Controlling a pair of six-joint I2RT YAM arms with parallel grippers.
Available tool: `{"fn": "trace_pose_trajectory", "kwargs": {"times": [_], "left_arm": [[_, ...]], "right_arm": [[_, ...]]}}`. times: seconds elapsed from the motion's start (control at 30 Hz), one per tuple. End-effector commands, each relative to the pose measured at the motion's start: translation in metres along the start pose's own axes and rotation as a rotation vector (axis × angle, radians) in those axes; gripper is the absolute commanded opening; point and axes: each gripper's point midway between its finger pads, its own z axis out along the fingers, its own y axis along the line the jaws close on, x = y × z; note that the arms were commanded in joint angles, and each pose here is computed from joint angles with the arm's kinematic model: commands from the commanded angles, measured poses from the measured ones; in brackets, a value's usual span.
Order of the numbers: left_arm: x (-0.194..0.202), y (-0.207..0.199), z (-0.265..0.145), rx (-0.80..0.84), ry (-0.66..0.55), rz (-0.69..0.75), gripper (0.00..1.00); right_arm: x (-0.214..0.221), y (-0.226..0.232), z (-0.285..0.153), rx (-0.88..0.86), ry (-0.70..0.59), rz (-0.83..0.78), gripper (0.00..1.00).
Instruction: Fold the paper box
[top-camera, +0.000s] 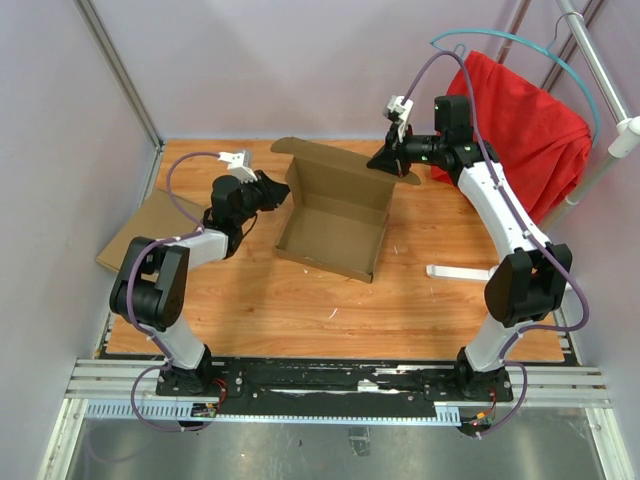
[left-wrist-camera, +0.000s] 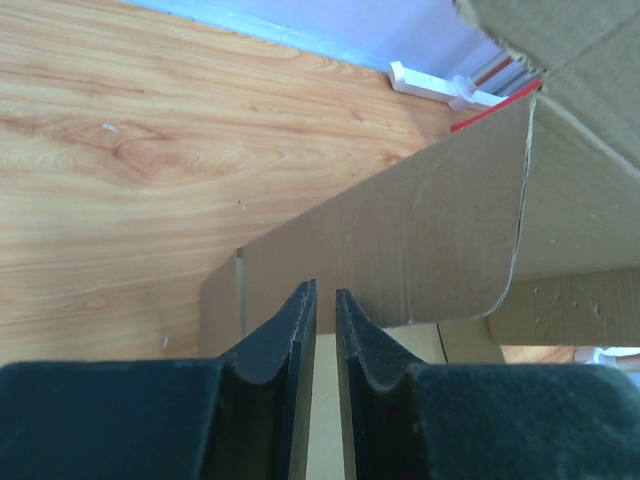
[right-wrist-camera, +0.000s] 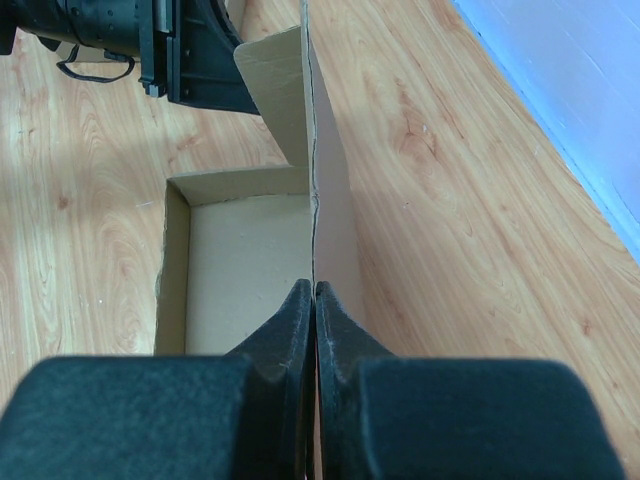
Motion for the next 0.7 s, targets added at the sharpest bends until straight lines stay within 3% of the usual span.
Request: {"fn": "trace_pose_trajectory", "kwargs": {"times": [0.0, 0.33, 0.67], "left_arm": [[-0.004, -0.018, -0.008, 0.065, -0.018, 0.018, 0.18], [-0.001, -0.019, -0.006, 0.066, -0.004, 0.021, 0.15], [0.02, 0.021, -0.041, -0.161, 0.046, 0.075, 0.14]], "right_arm": [[0.003, -0.002, -0.003, -0.006, -0.008, 0.014, 0.01], [0.003, 0.002, -0.004, -0.015, -0.007, 0.011, 0.01], [0.034, 0.032, -0.004, 0.009, 0.069, -0.033, 0.01]]}}
